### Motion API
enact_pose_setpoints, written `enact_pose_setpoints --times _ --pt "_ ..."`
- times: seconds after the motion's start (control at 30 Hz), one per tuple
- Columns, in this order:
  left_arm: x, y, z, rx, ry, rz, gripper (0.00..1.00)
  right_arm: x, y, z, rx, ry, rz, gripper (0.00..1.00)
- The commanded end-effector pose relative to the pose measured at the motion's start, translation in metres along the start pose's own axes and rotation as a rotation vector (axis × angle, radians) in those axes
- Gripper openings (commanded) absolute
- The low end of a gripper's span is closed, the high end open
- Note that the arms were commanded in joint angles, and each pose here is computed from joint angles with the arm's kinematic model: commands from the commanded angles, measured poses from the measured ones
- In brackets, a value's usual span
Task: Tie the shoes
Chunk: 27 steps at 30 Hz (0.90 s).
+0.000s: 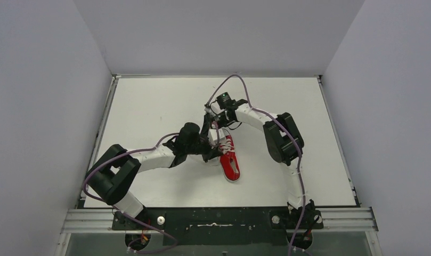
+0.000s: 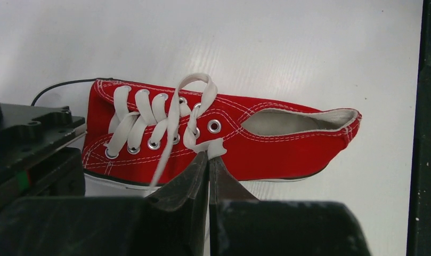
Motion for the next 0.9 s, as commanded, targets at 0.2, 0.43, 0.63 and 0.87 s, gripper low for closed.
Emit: enact_pose_setpoints --times 0.2,0.43,0.63,0.87 --pt "0.005 0.008 -0.024 -0.182 0.163 0.038 0.00 -0.019 -0.002 0.059 0.356 0.188 0.168 0.06" --pt "0.005 0.014 -0.024 -0.205 0.135 0.074 0.00 -0.023 0.012 0.058 0.343 0.146 0.220 0.20" --pt "0.004 0.016 -0.022 -0.209 0.101 0.088 0.00 -0.010 0.000 0.037 0.256 0.105 0.227 0.45" --pt "0.002 0.016 -0.022 -0.198 0.027 0.106 0.00 0.020 -0.056 0.024 0.072 0.055 0.156 0.55"
Point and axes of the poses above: each gripper's point midway between its finger pads, its own y axis out along the fingers, its own x axis along the line the jaws close on, z = x × y, the point moved 9 cm from there along -y, back along the fingers
